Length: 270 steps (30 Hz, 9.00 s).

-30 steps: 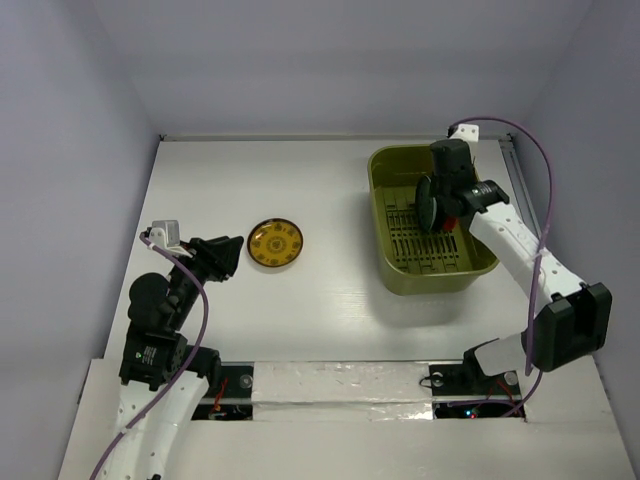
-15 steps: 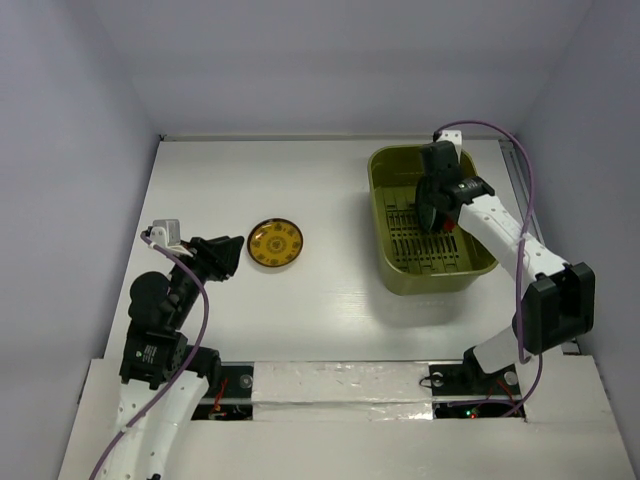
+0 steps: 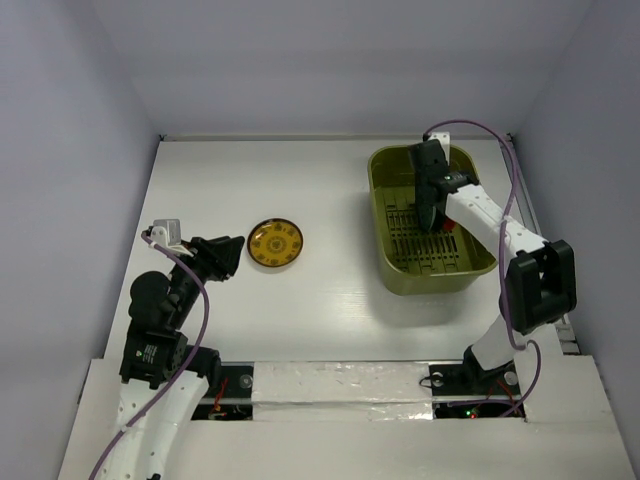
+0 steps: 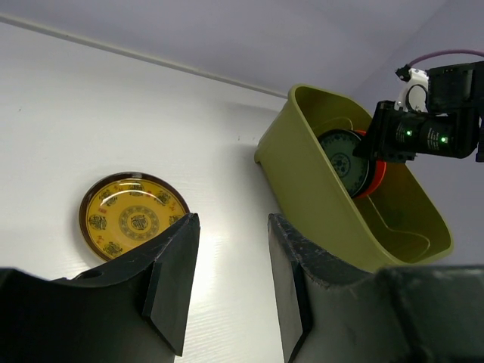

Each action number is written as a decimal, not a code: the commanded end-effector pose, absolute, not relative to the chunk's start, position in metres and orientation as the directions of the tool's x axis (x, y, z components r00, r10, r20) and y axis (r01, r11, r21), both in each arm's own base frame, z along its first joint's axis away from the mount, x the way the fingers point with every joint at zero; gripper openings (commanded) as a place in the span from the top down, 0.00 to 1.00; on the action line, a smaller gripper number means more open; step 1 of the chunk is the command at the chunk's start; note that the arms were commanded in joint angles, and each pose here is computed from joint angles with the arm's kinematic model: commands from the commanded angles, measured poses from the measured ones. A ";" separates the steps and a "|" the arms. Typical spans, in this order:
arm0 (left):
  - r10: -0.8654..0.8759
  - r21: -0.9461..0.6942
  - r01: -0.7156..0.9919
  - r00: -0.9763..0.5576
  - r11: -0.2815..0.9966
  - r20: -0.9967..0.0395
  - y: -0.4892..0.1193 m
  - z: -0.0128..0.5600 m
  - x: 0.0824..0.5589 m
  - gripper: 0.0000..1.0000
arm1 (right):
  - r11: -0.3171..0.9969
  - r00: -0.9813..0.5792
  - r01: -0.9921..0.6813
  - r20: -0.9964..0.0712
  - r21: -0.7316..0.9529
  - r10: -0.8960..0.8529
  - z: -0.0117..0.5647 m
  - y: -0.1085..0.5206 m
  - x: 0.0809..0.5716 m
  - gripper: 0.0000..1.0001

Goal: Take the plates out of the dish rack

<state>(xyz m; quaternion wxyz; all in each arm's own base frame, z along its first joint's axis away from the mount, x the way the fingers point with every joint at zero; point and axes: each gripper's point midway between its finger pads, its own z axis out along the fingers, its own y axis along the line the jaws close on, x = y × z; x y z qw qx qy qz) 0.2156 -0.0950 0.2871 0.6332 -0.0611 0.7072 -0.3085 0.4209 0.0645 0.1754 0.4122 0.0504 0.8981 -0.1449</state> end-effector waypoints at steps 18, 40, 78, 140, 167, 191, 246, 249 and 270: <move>-0.489 -0.512 0.326 -0.156 0.795 -0.859 -0.095 0.295 0.217 0.61 | 0.967 -0.425 0.224 -0.905 -0.123 -0.017 0.322 0.062 0.396 1.00; -0.491 -0.511 0.306 -0.147 0.803 -0.859 -0.091 0.295 0.218 0.62 | 0.756 -0.597 -0.454 -0.791 0.471 0.134 0.255 0.392 0.361 1.00; -0.491 -0.508 0.330 -0.140 0.796 -0.860 -0.094 0.299 0.214 0.50 | 0.977 -0.470 -0.136 -0.879 0.167 0.085 0.253 0.271 0.369 1.00; -0.489 -0.510 0.325 -0.149 0.797 -0.859 -0.094 0.296 0.216 0.70 | 0.957 -0.514 0.280 -0.830 0.077 0.217 0.189 0.032 0.406 0.74; -0.489 -0.509 0.326 -0.148 0.796 -0.860 -0.094 0.296 0.216 0.70 | 0.955 -0.547 0.292 -0.829 -0.058 0.117 0.185 0.040 0.400 0.65; -0.490 -0.512 0.321 -0.151 0.797 -0.858 -0.094 0.295 0.217 0.70 | 0.926 -0.498 0.365 -0.861 -0.098 0.105 0.210 0.031 0.424 0.90; -0.492 -0.507 0.326 -0.134 0.798 -0.860 -0.092 0.299 0.214 0.70 | 0.879 -0.681 -0.247 -0.718 0.408 0.143 0.150 0.410 0.377 0.40; -0.494 -0.508 0.329 -0.131 0.796 -0.860 -0.092 0.299 0.213 0.70 | 0.904 -0.645 -0.242 -0.754 0.353 0.122 0.168 0.390 0.375 0.35; -0.500 -0.497 0.386 -0.102 0.777 -0.860 -0.098 0.311 0.199 0.68 | 0.887 -0.327 0.450 -0.904 0.107 0.275 0.245 0.023 0.363 0.88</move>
